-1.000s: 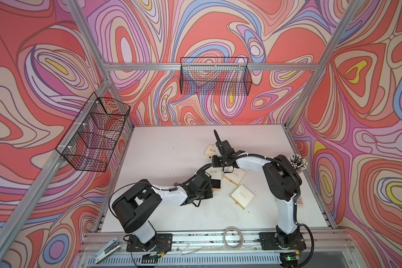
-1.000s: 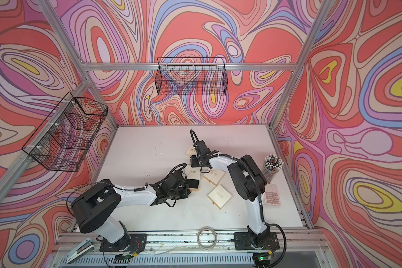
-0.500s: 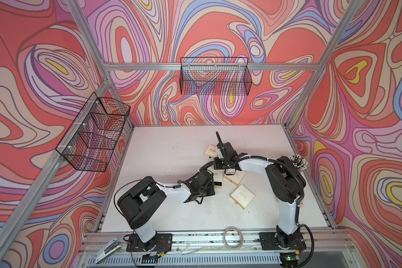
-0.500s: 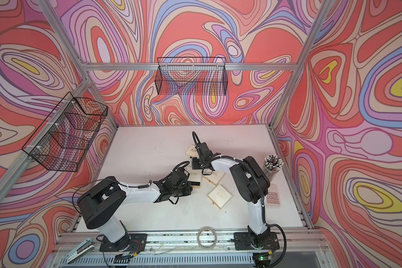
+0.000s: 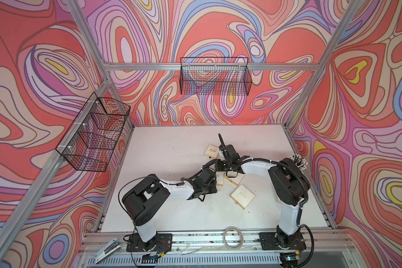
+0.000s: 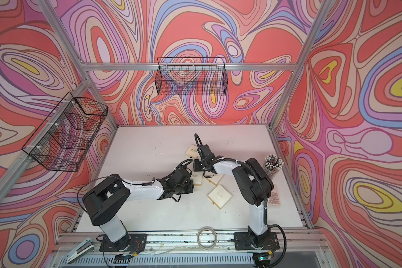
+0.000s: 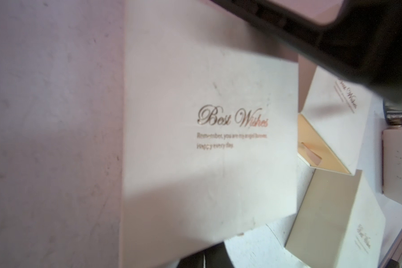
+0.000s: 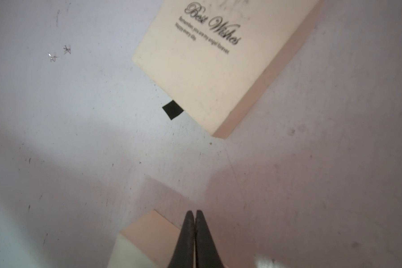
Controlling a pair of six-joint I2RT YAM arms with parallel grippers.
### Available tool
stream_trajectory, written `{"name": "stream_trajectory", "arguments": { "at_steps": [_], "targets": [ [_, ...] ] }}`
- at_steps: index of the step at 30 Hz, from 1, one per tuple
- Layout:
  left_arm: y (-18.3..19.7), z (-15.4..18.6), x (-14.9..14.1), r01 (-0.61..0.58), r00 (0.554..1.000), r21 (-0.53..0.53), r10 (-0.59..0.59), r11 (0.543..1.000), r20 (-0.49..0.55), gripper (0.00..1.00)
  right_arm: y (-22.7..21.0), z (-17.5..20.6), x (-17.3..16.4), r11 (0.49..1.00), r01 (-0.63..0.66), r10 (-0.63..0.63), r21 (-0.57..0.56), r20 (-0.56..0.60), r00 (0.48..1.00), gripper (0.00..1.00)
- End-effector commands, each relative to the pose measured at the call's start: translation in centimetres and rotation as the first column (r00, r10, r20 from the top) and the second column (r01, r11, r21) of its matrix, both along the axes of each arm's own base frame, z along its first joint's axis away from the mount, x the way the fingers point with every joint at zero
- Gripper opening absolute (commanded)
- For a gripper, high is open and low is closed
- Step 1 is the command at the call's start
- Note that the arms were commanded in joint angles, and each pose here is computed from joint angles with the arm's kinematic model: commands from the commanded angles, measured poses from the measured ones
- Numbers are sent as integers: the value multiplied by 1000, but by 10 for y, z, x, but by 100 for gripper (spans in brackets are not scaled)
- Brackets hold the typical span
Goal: Take out the earrings from the drawer-style jewelry box
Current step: Close the drawer of the jewelry box, then pick up the jewelry box from the center of the board.
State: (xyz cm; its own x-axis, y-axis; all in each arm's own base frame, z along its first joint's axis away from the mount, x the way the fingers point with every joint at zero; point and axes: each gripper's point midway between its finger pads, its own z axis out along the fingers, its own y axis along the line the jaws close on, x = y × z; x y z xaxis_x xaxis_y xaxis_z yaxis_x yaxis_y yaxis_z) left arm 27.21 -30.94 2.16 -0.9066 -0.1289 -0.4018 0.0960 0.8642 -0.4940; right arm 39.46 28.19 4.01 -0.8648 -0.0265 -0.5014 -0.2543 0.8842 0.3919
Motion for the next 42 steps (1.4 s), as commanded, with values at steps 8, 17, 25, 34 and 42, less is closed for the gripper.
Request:
{"name": "stream_trajectory", "arguments": {
  "at_steps": [8, 17, 25, 34, 42],
  "targets": [
    [13, 29, -23, 82, 996, -29, -81, 996, 44, 14, 11, 3, 15, 999, 38, -38, -5, -15, 999, 0],
    [65, 71, -42, 140, 985, 214, -159, 967, 73, 88, 4, 77, 57, 990, 125, -132, 65, 121, 984, 0],
    [33, 86, -18, 242, 965, 246, -259, 939, 39, 100, -70, 154, 24, 967, 229, -249, 108, 244, 937, 36],
    [6, 67, 17, 260, 965, 353, -254, 899, -64, 100, -117, 180, -50, 957, 255, -284, 140, 259, 923, 83],
    [8, 50, 35, 206, 978, 458, -179, 865, -103, 100, -128, 182, -92, 954, 233, -275, 191, 243, 930, 98]
  ]
}}
